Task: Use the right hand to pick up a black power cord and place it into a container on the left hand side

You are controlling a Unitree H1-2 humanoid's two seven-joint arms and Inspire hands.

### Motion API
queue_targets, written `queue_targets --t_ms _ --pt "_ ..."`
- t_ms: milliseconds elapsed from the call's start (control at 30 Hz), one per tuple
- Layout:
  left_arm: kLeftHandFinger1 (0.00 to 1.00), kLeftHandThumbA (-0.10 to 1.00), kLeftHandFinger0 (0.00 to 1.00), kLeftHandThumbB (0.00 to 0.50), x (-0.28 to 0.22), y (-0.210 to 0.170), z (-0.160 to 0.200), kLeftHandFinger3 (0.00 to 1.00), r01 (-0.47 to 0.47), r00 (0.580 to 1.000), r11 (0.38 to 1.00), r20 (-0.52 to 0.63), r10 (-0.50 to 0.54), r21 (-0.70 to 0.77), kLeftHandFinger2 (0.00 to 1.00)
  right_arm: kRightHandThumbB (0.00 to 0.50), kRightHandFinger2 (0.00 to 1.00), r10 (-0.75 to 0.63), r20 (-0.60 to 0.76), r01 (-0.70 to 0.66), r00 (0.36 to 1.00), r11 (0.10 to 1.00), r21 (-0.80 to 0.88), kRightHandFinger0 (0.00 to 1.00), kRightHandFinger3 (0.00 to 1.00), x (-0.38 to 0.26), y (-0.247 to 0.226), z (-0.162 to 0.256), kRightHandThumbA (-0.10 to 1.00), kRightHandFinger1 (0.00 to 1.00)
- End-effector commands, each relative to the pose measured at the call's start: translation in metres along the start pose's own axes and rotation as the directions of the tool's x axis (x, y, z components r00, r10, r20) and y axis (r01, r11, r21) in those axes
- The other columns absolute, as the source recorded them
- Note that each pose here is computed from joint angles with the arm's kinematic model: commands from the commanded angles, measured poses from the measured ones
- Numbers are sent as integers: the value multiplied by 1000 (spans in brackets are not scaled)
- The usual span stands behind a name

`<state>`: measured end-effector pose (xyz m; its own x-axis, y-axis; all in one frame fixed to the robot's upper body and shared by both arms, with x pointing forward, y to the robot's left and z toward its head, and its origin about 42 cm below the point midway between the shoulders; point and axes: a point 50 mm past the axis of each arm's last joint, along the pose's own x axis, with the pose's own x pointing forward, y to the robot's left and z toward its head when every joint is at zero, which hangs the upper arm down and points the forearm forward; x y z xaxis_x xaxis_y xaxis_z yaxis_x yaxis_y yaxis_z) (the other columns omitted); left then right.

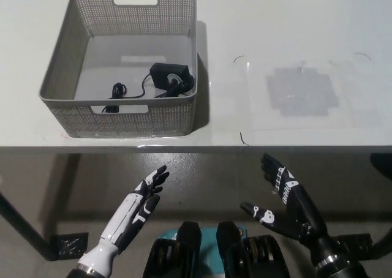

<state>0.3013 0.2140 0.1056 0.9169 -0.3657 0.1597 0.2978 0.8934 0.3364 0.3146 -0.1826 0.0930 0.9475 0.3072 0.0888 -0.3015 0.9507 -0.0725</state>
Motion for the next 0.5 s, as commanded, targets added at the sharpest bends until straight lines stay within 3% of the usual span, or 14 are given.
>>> queue_targets --t_ms 0,200,467 --pt "1000 982 1000 251 4 4 8 1000 -41 997 999 62 42 -5 1000 286 1000 7 93 -8 996 1000 10 1000 1000 9 -6 8 1000 1000" --pt "1000 963 1000 276 6 5 9 1000 -47 997 999 58 47 2 1000 300 1000 2 84 -4 996 1000 23 1000 1000 12 -9 5 1000 1000" --pt "1000 948 1000 269 6 6 9 1000 -49 997 999 56 48 16 1000 298 1000 10 76 -10 997 1000 2 1000 1000 14 -10 5 1000 1000"
